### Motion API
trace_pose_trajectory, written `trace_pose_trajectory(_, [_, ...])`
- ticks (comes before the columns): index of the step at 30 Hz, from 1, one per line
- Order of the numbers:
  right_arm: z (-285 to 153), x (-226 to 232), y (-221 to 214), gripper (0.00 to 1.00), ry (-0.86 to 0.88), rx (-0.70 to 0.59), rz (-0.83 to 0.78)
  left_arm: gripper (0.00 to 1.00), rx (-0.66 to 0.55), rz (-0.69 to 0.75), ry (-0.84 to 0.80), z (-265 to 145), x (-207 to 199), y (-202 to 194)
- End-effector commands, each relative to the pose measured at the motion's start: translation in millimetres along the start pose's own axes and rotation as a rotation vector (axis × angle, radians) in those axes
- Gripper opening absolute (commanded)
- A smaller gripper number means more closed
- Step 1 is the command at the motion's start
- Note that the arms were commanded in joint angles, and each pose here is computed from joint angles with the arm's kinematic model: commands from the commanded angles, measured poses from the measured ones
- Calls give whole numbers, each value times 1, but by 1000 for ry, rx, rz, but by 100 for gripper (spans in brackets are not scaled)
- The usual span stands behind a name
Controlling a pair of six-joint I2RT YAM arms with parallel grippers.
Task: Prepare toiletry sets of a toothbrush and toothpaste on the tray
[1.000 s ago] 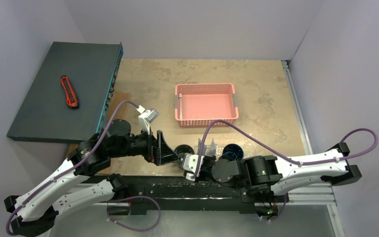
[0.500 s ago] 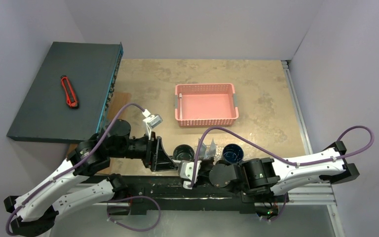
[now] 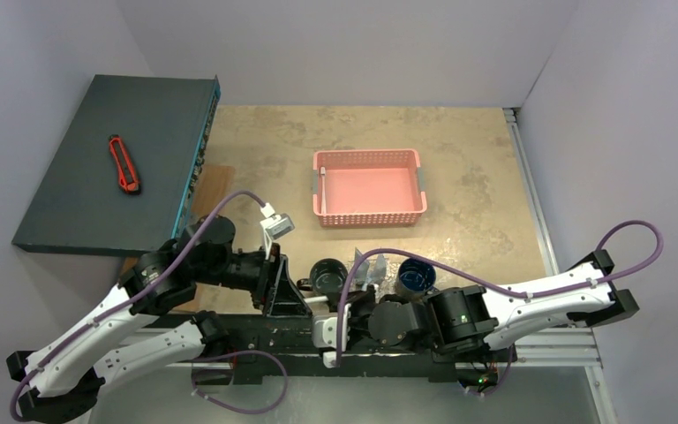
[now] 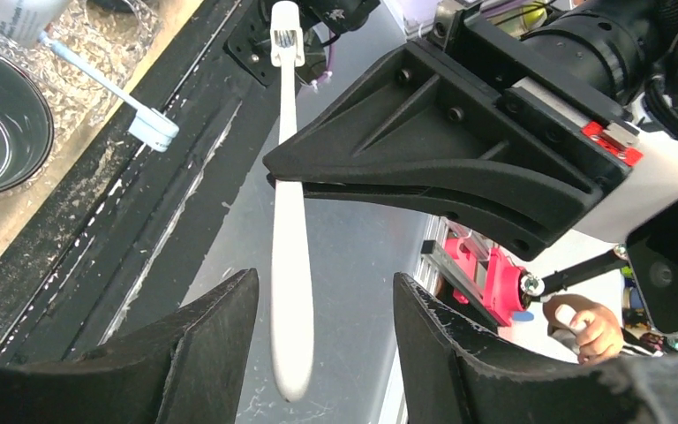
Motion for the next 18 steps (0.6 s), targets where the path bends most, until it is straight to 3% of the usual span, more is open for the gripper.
trace_pose_trajectory(1, [-5,-15,20,0,3,-56,-62,56,40,33,-36,2,1,-4])
trace_pose_trajectory(9, [3,-15,27,0,29,-20,-134,53,76,38,-20,4,8,-9])
trace_pose_trajectory(18, [9,-12,31,0,53,7,-179,37,94,45,-2,4,15,-13])
Point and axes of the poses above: each gripper's point midway between its finger pads, its own z axis out along the fingers, its own x axis along the line the jaws close on, y = z × x, the point moved 6 cm from there along -z, back along the fingers, and after that the axes turned 10 degrees about -z, right-handed, at the moved point
